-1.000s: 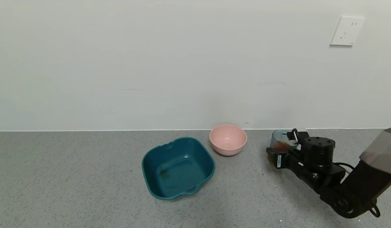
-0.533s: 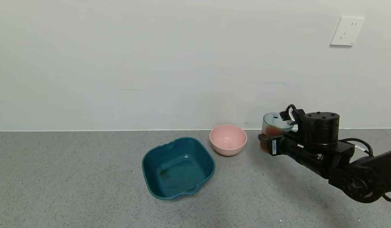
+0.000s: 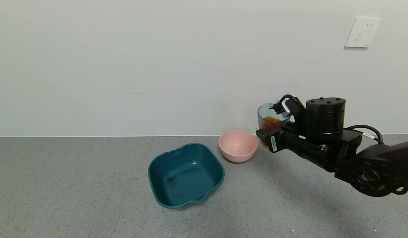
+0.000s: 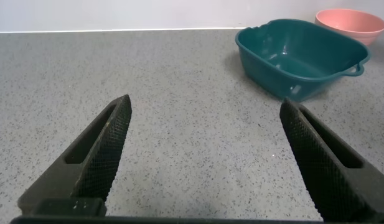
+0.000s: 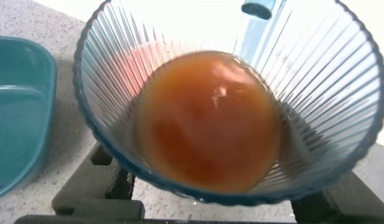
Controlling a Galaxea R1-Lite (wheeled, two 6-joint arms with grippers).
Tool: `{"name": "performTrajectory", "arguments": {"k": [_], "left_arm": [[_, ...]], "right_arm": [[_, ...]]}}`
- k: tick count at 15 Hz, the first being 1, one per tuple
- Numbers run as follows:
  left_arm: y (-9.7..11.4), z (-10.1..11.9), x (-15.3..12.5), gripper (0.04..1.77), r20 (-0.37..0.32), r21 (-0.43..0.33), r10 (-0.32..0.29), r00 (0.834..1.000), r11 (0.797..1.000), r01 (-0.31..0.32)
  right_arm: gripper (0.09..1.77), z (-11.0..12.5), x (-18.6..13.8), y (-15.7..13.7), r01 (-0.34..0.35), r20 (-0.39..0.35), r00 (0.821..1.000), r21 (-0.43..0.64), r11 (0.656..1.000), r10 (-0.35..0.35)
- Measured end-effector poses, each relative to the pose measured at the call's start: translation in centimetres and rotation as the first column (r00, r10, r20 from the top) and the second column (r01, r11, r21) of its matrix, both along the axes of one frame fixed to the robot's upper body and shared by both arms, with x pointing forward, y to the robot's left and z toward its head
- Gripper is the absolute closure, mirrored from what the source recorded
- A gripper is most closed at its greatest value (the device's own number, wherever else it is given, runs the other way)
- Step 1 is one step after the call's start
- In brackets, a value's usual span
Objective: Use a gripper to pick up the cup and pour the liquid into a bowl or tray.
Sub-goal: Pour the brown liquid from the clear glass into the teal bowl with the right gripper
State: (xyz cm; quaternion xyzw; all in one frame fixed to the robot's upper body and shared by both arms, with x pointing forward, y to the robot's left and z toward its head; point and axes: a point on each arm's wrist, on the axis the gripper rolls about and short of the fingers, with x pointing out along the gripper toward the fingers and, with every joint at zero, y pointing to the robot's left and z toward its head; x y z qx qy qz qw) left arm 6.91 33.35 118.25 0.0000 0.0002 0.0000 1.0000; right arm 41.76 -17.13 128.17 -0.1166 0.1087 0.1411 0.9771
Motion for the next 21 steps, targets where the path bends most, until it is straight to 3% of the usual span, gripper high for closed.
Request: {"name": "performTrajectory", "arguments": {"k": [6, 16, 21], "left_arm": [[0.0, 0.0, 0.0, 0.09, 0.0, 0.0, 0.0, 1.0, 1.0, 0.0], [0.0, 0.0, 0.0, 0.09, 0.0, 0.0, 0.0, 1.0, 1.0, 0.0], [0.0, 0.0, 0.0, 0.09, 0.0, 0.0, 0.0, 1.0, 1.0, 0.0]], "right_arm": [[0.51, 0.3, 1.8, 2.3, -0.062, 0.05, 0.996, -0.091, 0.994, 0.067], [0.51, 1.0, 3.8, 7.9, -0.191, 0.01, 0.981, -0.144, 0.971, 0.195], [0.51, 0.5, 3.9, 10.3, -0.244, 0.03, 0.967, -0.203, 0.948, 0.255]]}}
